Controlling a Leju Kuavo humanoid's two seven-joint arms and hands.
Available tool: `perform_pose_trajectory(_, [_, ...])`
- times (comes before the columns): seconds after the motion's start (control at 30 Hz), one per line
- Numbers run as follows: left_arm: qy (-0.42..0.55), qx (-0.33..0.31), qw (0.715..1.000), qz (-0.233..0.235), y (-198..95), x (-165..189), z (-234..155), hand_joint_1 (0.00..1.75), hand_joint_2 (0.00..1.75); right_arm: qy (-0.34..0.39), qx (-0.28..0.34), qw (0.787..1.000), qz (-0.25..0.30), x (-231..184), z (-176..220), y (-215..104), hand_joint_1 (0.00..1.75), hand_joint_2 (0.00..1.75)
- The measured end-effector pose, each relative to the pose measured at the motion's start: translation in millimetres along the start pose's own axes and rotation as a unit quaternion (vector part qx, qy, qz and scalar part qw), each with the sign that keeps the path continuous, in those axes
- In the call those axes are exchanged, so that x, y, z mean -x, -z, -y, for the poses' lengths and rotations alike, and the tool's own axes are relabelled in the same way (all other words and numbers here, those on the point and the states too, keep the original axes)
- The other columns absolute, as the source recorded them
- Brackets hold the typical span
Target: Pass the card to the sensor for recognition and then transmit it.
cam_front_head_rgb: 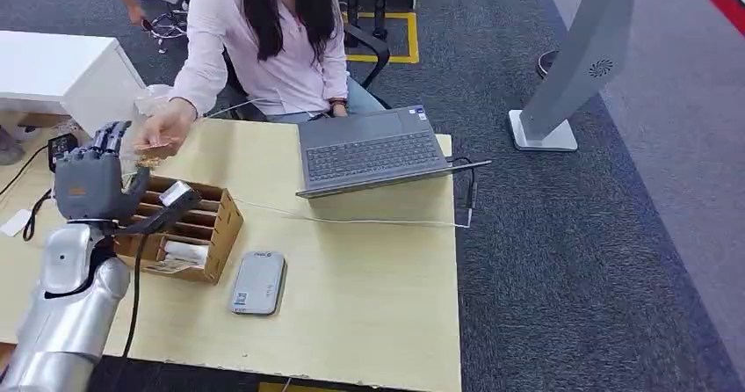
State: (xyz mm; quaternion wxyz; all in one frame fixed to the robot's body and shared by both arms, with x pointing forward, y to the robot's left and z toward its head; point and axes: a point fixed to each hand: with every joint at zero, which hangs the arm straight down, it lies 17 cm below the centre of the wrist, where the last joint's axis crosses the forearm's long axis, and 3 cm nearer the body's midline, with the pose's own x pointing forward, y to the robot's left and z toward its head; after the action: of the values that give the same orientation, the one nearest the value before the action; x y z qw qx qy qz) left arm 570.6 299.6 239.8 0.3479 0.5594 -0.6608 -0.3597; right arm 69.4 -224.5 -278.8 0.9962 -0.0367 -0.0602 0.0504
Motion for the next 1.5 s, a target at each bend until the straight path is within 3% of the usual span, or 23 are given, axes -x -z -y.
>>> perform_pose_trajectory(0.2, [-0.01,-0.001,1.0,0.001,-3,-7,2,0.0,1.75,-0.001,0.004,1.0,0.001,-1,2,0,0.0,0.0])
perform_pose_trajectory(0.33, [-0.047,-0.022,0.999,0.012,-18,-29,-4,0.0,1.75,0.007,0.007,1.0,0.002,-1,4,1,0.0,0.0])
perform_pose_trajectory(0.5, [-0.087,-0.056,0.994,0.047,-70,-74,-22,0.0,1.75,0.027,0.013,1.0,0.0,-1,6,1,0.0,0.0])
perform_pose_trajectory(0.77, [-0.112,-0.047,0.99,0.069,-152,-109,-30,0.0,1.75,0.062,0.025,0.998,-0.008,2,10,1,0.0,0.0])
perform_pose_trajectory(0.9, [-0.121,-0.007,0.99,0.073,-195,-120,-20,0.0,1.75,0.077,0.028,0.997,-0.007,3,12,2,0.0,0.0])
perform_pose_trajectory(1.07, [-0.111,0.131,0.984,0.046,-235,-111,31,0.0,1.75,0.092,0.028,0.995,-0.004,2,12,2,0.0,0.0])
perform_pose_trajectory(1.5, [-0.115,0.181,0.976,0.027,-248,-93,48,0.0,1.75,0.097,0.023,0.995,-0.005,3,10,1,0.0,0.0])
